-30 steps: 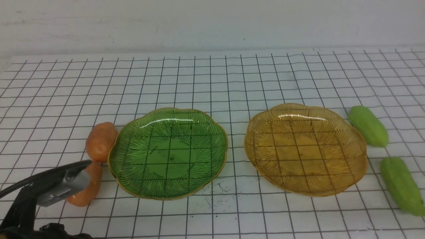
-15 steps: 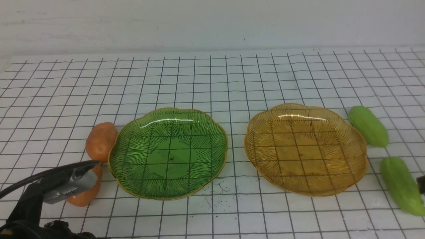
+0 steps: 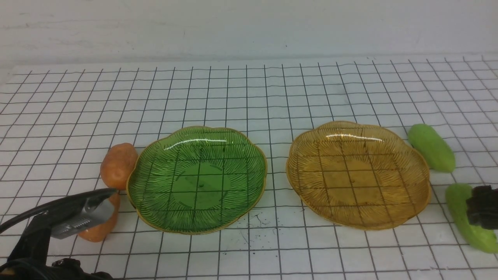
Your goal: Put different types of vegetables on the plate.
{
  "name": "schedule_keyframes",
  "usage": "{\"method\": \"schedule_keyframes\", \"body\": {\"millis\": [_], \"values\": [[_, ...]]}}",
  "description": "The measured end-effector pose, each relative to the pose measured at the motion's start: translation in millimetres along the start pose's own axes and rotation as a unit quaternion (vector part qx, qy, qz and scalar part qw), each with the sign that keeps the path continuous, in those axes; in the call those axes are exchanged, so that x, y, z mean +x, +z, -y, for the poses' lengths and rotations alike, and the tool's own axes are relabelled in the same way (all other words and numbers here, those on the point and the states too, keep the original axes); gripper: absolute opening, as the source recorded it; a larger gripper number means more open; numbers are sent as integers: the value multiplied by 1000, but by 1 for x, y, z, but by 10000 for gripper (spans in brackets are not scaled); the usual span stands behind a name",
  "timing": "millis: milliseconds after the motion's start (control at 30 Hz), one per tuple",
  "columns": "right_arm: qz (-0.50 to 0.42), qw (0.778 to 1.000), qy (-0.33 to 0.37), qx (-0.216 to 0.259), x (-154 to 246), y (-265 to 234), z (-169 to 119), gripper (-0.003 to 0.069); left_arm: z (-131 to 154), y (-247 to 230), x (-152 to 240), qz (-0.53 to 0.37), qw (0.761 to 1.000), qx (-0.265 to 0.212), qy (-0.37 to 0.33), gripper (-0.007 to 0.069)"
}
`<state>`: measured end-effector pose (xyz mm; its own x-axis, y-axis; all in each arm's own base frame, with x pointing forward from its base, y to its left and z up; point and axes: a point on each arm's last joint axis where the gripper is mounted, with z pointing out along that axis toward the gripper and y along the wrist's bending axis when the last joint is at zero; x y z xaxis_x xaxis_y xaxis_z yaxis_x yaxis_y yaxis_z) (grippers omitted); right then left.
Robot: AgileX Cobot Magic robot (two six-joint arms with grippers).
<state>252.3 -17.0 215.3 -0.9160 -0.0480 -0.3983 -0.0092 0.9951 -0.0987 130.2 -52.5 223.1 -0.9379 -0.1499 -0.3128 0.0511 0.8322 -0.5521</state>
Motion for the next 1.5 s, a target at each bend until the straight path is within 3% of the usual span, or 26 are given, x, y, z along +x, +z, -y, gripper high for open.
{"method": "schedule_keyframes", "body": {"millis": [133,300,467,567,767,1033,1200,1300,1367,1500], "values": [[-14,1000,-8,4,-2,16,0,647,0,0,0,0,1000,0,0,13],[-39,999,-13,2,-1,35,-1,615,0,0,0,-1,1000,0,0,13],[-49,999,-14,0,0,43,-2,533,0,0,0,-2,1000,1,0,13],[-53,998,-14,0,0,45,-2,429,0,0,1,-3,1000,1,1,13],[-60,998,-15,0,1,45,-2,303,0,0,1,-3,1000,1,1,13],[-86,996,-28,13,0,39,1,303,0,0,2,-8,1000,2,1,13],[-72,997,10,22,-28,-8,8,303,1,0,2,-12,1000,3,1,13],[-44,997,53,-18,-42,-39,3,303,1,0,2,-13,1000,4,1,13],[-16,994,79,-75,-50,-52,-6,303,1,0,2,-14,1000,4,1,13],[23,982,57,-177,-63,-49,-30,303,1,0,3,-14,1000,4,1,13]]}}
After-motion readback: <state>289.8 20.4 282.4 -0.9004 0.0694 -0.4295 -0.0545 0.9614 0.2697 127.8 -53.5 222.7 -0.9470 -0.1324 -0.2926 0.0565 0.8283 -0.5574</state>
